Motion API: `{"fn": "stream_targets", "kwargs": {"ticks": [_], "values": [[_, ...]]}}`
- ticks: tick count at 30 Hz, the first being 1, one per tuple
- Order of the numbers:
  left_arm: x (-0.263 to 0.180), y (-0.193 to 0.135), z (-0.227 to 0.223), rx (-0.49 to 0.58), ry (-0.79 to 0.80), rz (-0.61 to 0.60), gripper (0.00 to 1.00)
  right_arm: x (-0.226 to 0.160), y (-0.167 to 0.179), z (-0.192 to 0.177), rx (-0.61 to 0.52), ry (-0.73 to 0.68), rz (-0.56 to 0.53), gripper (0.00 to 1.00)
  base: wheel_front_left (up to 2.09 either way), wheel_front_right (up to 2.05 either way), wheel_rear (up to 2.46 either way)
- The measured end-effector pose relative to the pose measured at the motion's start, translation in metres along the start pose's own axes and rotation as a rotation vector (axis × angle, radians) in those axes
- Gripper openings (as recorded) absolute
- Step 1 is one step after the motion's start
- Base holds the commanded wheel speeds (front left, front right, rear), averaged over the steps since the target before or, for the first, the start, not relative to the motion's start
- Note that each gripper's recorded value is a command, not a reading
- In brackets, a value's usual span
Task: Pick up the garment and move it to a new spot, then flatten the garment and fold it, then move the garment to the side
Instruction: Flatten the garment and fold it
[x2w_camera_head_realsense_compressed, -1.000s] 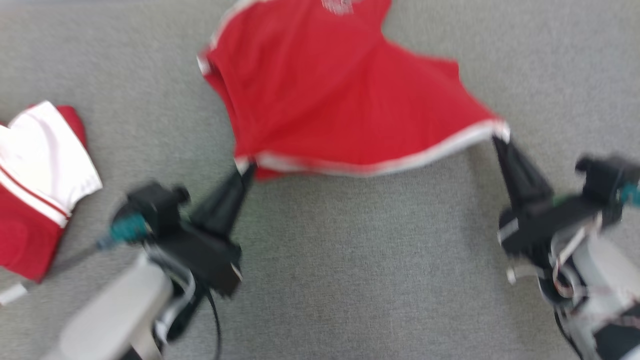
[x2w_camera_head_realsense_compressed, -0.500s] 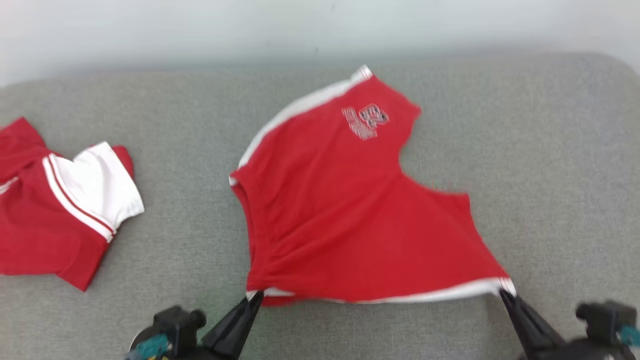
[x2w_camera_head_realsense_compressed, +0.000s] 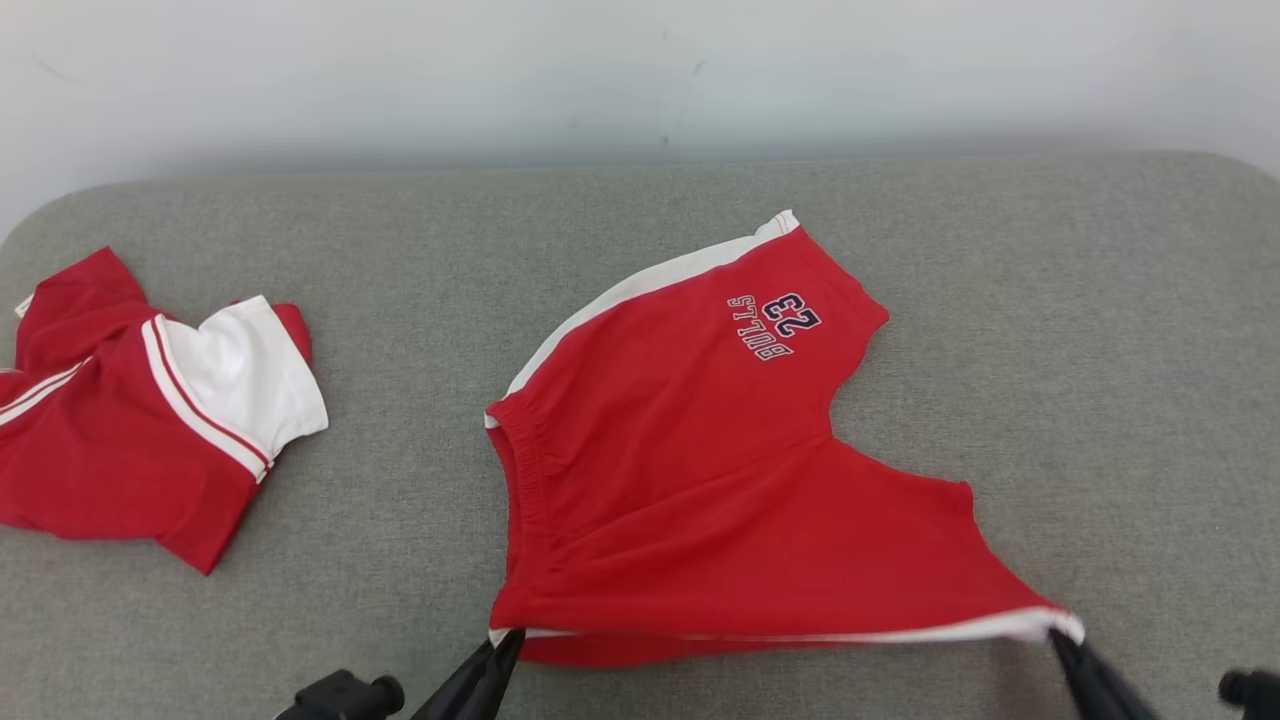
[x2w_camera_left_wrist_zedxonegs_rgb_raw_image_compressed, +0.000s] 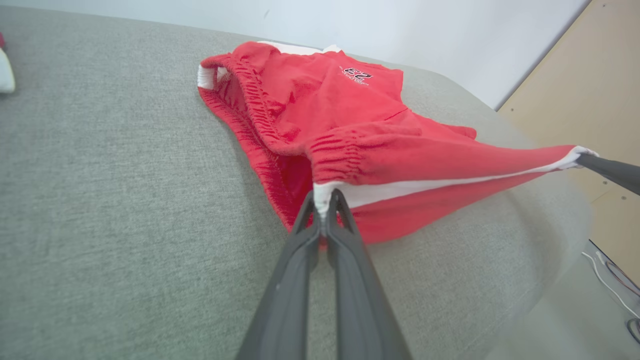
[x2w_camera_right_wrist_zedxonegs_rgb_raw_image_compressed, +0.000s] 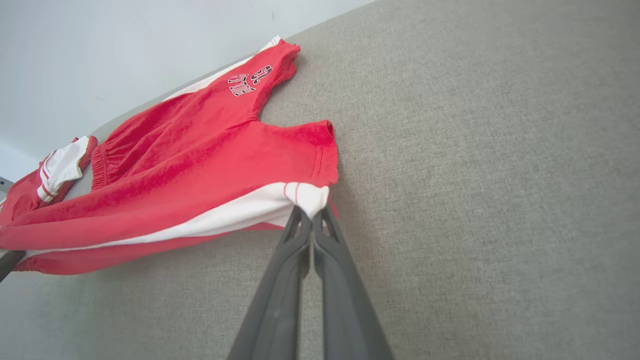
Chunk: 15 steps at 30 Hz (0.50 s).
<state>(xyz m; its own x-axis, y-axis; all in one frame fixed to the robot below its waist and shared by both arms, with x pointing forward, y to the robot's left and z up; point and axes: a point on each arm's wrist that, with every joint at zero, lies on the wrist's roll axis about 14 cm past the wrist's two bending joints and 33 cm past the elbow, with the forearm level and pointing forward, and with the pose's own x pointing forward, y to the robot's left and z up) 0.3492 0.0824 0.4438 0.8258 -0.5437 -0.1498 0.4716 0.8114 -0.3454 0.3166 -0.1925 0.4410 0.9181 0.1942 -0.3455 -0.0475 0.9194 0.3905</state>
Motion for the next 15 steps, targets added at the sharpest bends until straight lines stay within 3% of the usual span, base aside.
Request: {"fn": "stream_targets", "kwargs": {"ticks": [11, 15], "values": [[0.033, 0.004, 0.061, 0.067, -0.163, -0.024, 0.0, 0.079, 0.025, 0.102, -0.133, -0.182, 0.108, 0.0, 0.0, 0.0, 0.0], [0.049, 0.017, 0.077, 0.065, -0.198, 0.005, 0.0, 0.118, 0.038, 0.118, -0.19, -0.167, 0.141, 0.0, 0.0, 0.0, 0.0]]}}
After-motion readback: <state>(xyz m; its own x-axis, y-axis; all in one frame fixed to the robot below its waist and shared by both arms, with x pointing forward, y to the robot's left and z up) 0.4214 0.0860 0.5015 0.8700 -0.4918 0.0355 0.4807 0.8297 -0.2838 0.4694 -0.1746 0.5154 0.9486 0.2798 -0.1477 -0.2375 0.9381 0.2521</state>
